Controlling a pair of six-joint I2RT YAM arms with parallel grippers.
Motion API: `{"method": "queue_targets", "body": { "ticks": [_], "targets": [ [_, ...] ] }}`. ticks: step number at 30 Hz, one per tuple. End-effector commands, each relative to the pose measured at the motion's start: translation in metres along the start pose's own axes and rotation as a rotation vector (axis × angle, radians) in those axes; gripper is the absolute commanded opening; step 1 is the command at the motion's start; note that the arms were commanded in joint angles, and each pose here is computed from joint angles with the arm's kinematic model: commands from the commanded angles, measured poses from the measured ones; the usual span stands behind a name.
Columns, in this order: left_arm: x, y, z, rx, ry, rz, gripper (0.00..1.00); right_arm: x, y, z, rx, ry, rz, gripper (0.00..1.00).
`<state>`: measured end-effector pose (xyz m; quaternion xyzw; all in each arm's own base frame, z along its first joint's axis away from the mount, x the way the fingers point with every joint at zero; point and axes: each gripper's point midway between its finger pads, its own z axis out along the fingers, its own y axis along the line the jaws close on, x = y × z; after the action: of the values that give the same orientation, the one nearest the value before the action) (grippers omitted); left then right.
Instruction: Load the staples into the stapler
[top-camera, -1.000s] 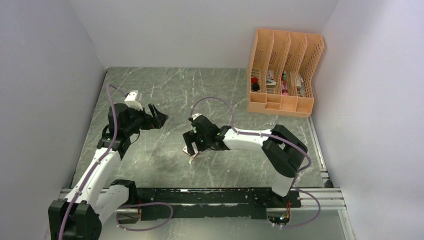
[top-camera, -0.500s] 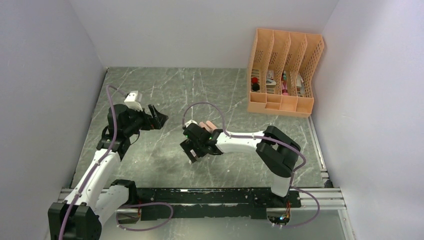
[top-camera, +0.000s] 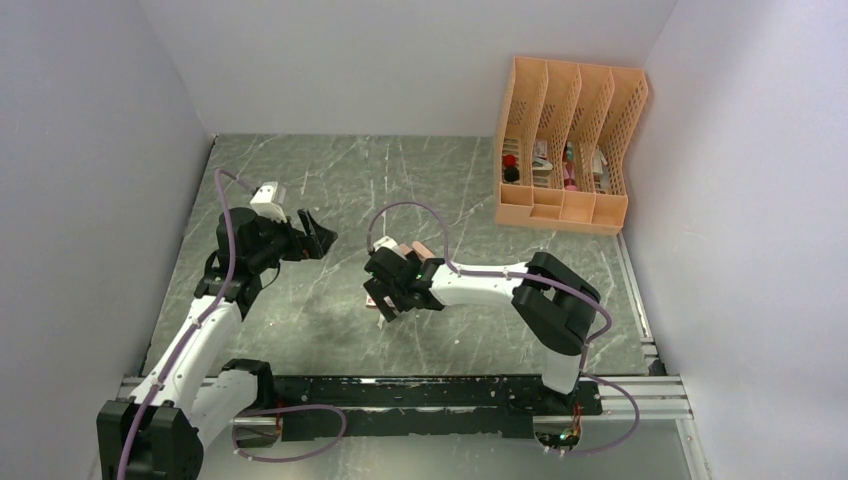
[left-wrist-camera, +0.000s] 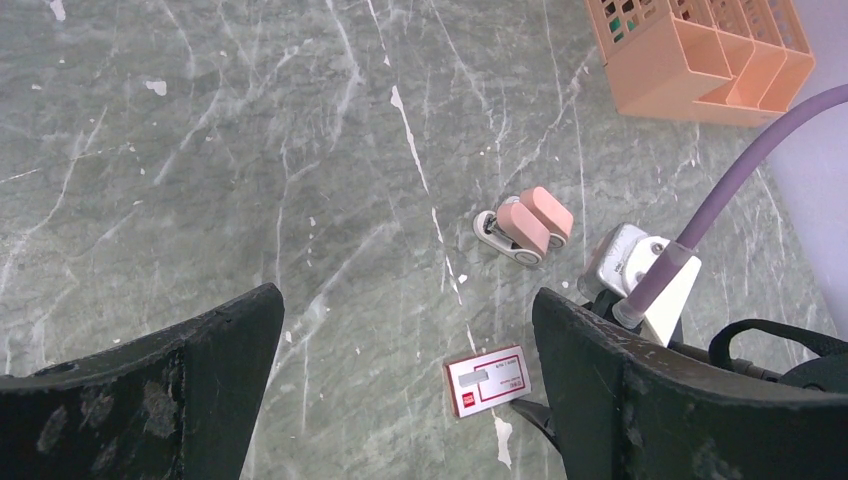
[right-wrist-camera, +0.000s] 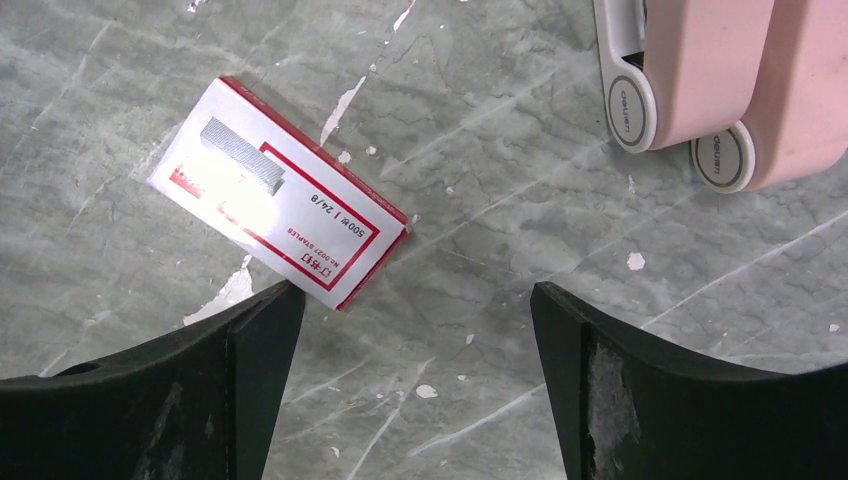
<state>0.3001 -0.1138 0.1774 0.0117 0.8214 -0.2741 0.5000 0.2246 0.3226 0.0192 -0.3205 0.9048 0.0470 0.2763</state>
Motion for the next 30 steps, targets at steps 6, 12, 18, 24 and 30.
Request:
{"method": "queue_targets", "body": {
  "ticks": [6, 12, 18, 24, 30],
  "targets": [
    [-0.004, -0.003, 0.0, 0.01, -0.01, 0.034, 1.0, 0.014, -0.015, 0.009, 0.072, 0.062, 0.058, 0.9],
    [-0.006, -0.002, -0.001, 0.004, -0.02, 0.048, 1.0, 0.017, -0.021, 0.009, 0.06, 0.073, 0.106, 0.9],
    [-0.007, 0.0, -0.001, 0.004, -0.027, 0.086, 1.0, 0.016, -0.012, 0.006, -0.022, 0.057, 0.121, 0.9],
    [0.0, -0.012, 0.003, 0.1, -0.024, 0.124, 1.0, 0.003, -0.008, -0.018, -0.14, -0.042, 0.184, 0.9],
    [0.023, -0.016, 0.005, 0.142, 0.057, 0.116, 0.95, -0.006, -0.048, -0.034, -0.198, -0.133, 0.388, 0.9]
  ]
}}
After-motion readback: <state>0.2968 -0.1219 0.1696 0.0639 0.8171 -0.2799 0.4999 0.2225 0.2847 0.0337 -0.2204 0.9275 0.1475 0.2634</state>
